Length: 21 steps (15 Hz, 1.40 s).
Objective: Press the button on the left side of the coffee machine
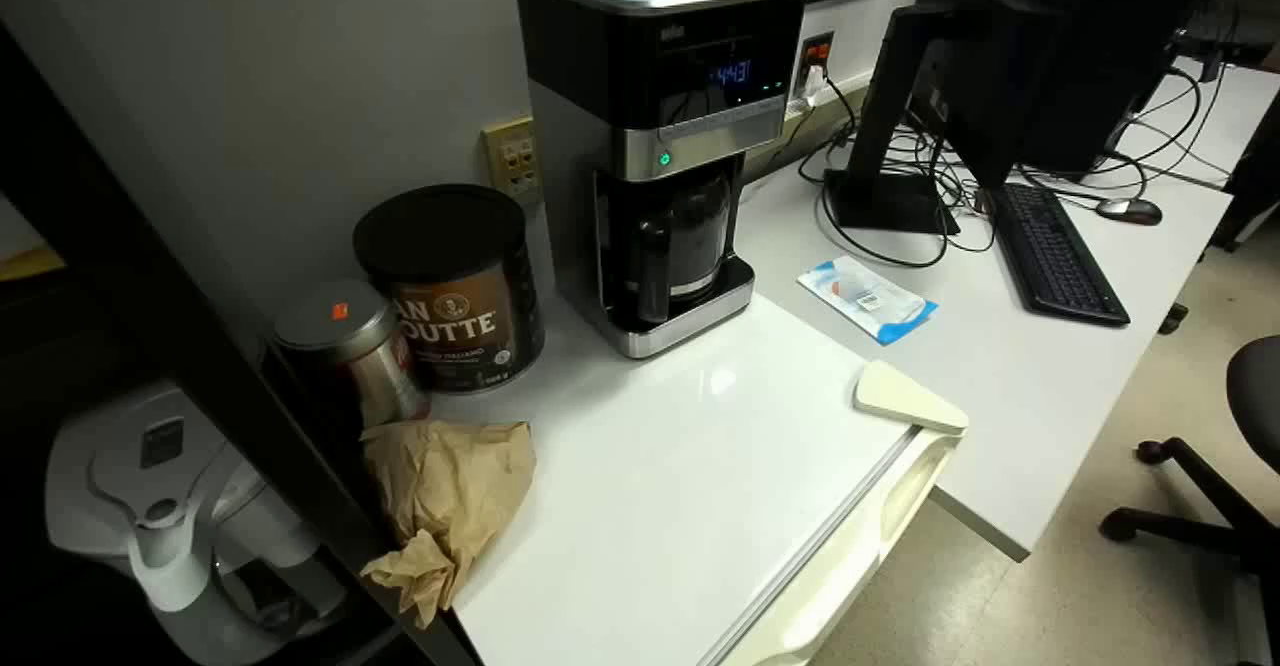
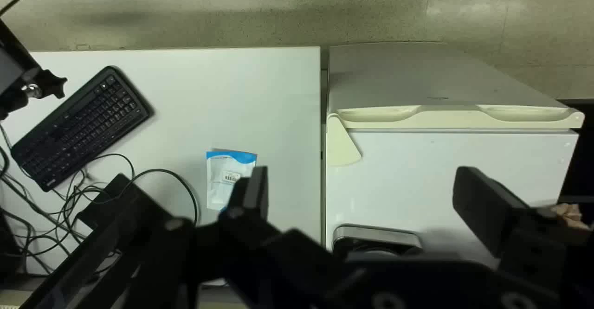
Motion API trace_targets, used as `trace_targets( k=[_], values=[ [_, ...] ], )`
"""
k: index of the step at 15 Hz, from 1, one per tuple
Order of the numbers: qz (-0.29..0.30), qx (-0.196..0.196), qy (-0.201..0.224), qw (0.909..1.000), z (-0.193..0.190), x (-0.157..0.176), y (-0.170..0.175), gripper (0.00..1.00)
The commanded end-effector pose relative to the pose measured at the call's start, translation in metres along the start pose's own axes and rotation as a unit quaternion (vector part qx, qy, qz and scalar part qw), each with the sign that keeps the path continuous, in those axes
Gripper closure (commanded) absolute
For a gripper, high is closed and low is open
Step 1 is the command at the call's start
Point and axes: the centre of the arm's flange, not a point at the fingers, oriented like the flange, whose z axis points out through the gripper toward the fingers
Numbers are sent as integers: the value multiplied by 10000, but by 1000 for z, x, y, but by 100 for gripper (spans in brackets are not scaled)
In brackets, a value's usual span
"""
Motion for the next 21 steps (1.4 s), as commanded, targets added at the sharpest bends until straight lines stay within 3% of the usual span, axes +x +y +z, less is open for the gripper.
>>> trace_targets(
  k=[1,9,16,21],
  values=[
    [0,0,1,10000,0,0,0,0],
    [-38,6,-14,10000,4,3,-1,0],
    [-602,-6,295,9977,72,42,-41,0],
    [-1181,-249,573,9910,131,71,-79,0]
  ],
)
